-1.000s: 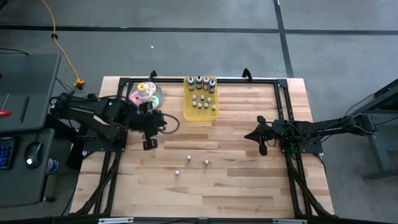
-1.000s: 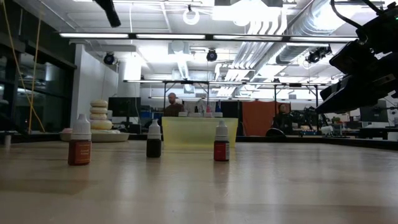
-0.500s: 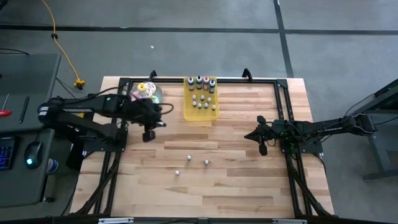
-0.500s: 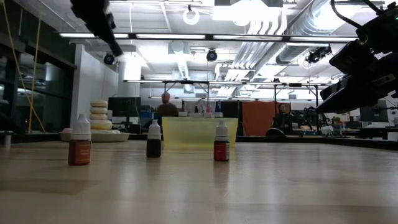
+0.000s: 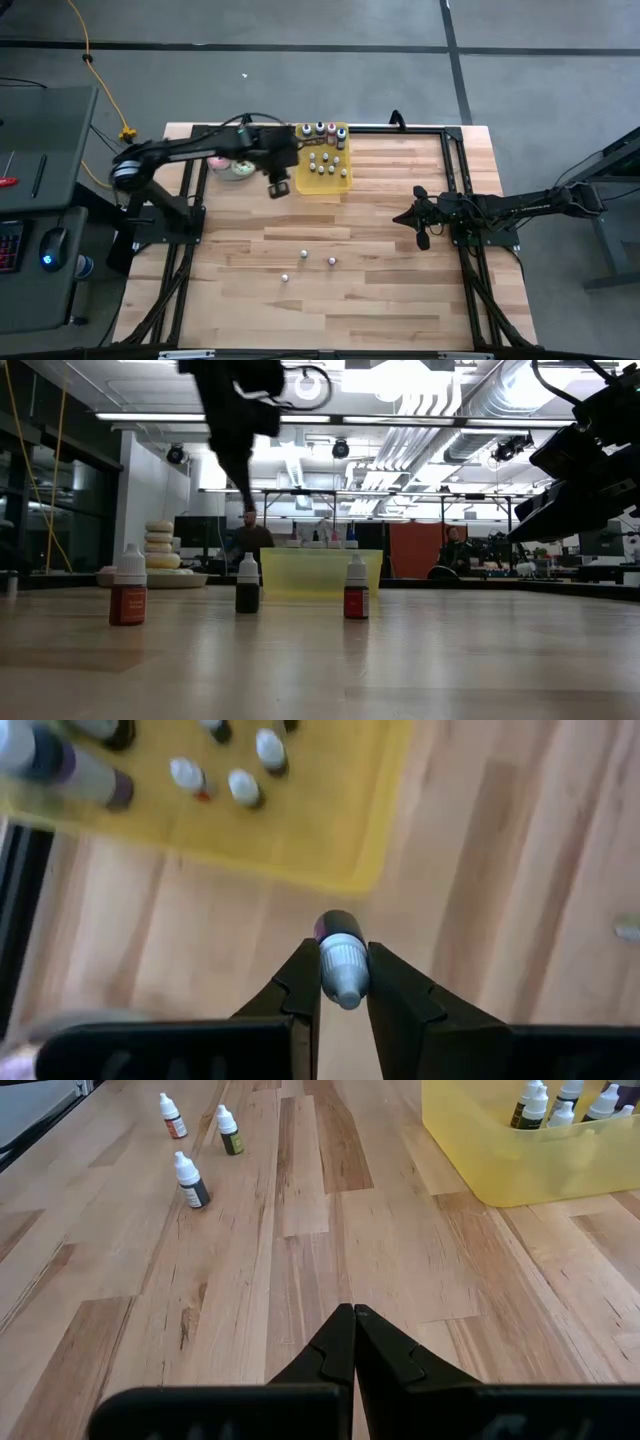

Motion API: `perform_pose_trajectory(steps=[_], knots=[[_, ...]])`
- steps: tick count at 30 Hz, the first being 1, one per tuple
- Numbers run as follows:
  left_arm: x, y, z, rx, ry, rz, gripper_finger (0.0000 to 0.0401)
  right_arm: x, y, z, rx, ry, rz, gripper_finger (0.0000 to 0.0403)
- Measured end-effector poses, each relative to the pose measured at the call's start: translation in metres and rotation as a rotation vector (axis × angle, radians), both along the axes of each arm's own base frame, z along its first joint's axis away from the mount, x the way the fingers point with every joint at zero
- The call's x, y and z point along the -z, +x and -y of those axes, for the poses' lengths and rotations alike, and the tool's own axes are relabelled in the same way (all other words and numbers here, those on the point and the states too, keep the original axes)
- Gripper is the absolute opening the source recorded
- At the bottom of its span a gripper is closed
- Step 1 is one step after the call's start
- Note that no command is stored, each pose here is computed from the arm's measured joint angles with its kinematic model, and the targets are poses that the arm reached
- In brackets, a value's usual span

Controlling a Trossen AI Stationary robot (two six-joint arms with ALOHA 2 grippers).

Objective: Pick & Place food coloring
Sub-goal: Put the small purple food coloring bottle into the yellow bin

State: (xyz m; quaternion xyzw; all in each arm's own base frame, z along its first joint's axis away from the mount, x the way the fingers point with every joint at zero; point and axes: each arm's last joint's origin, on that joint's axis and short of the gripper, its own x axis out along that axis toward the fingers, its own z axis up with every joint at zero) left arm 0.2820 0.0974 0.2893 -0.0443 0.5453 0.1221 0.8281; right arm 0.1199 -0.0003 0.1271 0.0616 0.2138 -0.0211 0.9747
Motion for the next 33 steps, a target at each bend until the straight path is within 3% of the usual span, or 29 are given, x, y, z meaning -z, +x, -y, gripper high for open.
perform_pose_trajectory(steps=[7,15,22,28,33], knots=[[-0.004,0.048,-0.034,0.02,0.002,-0.044,0.0049,0.0,0.0,0.0,0.0,0.0,0.0,0.0],[0.011,0.08,-0.068,0.014,-0.016,-0.122,0.0049,0.0,0.0,0.0,0.0,0.0,0.0,0.0],[0.035,0.089,-0.073,0.002,-0.076,-0.177,0.0049,0.0,0.0,0.0,0.0,0.0,0.0,0.0],[0.039,0.094,-0.066,-0.03,-0.098,-0.178,0.0049,0.0,0.0,0.0,0.0,0.0,0.0,0.0],[0.041,0.098,-0.057,-0.159,-0.138,-0.165,0.0049,0.0,0.0,0.0,0.0,0.0,0.0,0.0]])
